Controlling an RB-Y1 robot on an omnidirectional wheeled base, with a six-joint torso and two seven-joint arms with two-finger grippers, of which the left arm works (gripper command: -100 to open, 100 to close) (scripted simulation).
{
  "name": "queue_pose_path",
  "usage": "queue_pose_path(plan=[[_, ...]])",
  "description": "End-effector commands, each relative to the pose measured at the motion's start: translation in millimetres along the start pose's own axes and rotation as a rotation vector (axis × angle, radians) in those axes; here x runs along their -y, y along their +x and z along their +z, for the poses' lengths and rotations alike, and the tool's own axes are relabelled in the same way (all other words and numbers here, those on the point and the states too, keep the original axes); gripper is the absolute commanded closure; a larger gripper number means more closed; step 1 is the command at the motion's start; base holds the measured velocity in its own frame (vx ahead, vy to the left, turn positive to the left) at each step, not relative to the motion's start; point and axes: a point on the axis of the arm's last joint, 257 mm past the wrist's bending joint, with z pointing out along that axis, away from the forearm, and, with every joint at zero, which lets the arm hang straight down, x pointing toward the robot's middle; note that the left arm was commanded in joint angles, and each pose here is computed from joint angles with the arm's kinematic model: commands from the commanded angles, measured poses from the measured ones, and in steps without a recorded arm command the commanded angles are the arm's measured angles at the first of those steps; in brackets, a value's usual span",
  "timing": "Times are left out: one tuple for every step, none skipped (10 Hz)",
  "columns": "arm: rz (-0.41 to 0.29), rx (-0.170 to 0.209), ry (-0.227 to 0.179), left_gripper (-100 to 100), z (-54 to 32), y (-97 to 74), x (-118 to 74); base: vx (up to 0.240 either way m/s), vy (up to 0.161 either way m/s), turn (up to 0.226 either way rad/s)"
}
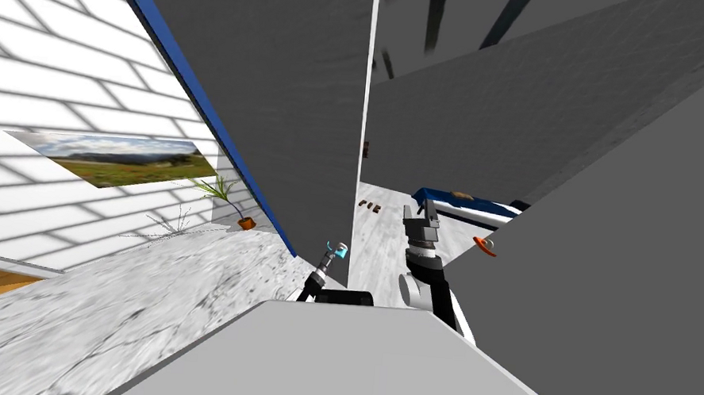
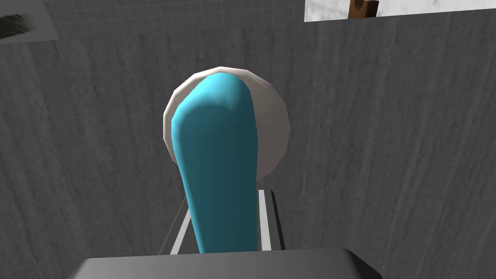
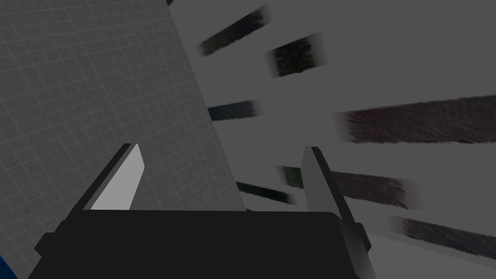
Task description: Push the door open
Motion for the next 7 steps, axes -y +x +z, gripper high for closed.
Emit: queue_pose_path(plan=[[0.008, 0.033, 0.015, 100, 7.2, -17.6, 6.4, 0.129, -0.126, 0.038], [0.009, 0.045, 0.014, 100, 7.8, -22.3, 6.3, 0.097, -0.104, 0.046], [0.010, 0.058, 0.014, 100, 8.4, -27.0, 6.3, 0.086, -0.090, 0.049], [0.010, 0.070, 0.014, 100, 9.0, -31.6, 6.2, 0.083, -0.090, 0.034], [0.011, 0.083, 0.014, 100, 9.5, -36.2, 6.2, 0.081, -0.094, 0.039], [0.011, 0.095, 0.013, 100, 10.0, -40.7, 6.1, 0.081, -0.083, 0.051], [0.011, 0.108, 0.013, 100, 10.5, -45.2, 6.1, 0.087, -0.083, 0.051]])
